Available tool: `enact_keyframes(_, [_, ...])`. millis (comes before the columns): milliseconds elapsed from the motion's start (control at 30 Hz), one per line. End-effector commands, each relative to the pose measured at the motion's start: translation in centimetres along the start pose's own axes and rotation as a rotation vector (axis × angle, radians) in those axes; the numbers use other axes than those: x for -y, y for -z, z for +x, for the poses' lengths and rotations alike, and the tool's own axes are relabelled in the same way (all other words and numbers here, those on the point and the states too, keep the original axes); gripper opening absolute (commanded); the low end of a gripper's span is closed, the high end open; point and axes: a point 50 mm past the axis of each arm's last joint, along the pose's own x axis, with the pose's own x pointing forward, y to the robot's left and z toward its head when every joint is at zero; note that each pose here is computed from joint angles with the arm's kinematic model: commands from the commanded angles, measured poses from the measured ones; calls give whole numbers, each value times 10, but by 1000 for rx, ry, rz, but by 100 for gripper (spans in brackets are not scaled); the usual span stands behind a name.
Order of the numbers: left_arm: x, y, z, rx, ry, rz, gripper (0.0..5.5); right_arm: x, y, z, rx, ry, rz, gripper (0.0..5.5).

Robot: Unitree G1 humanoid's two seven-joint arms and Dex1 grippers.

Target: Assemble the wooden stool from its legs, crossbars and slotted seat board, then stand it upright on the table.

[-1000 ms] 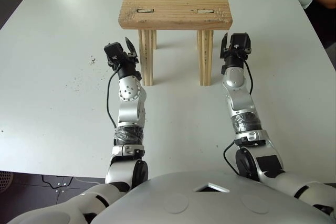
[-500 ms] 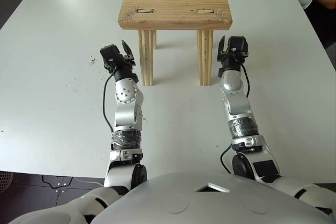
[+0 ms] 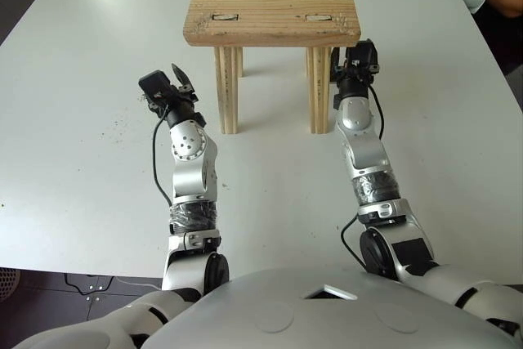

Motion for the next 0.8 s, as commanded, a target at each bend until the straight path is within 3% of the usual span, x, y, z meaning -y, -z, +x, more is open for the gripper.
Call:
enact_keyframes(33, [10,11,-6,-73,-29,-27,310,-11,-1,3,-6,-59,-2,318])
enact_keyframes(533, [41,2,13,-135,160,12,310,-2,-14,21,-7,100,35,318])
enact_keyframes(800, [41,2,18,-120,98,22,310,-4,-11,21,-13,100,27,318])
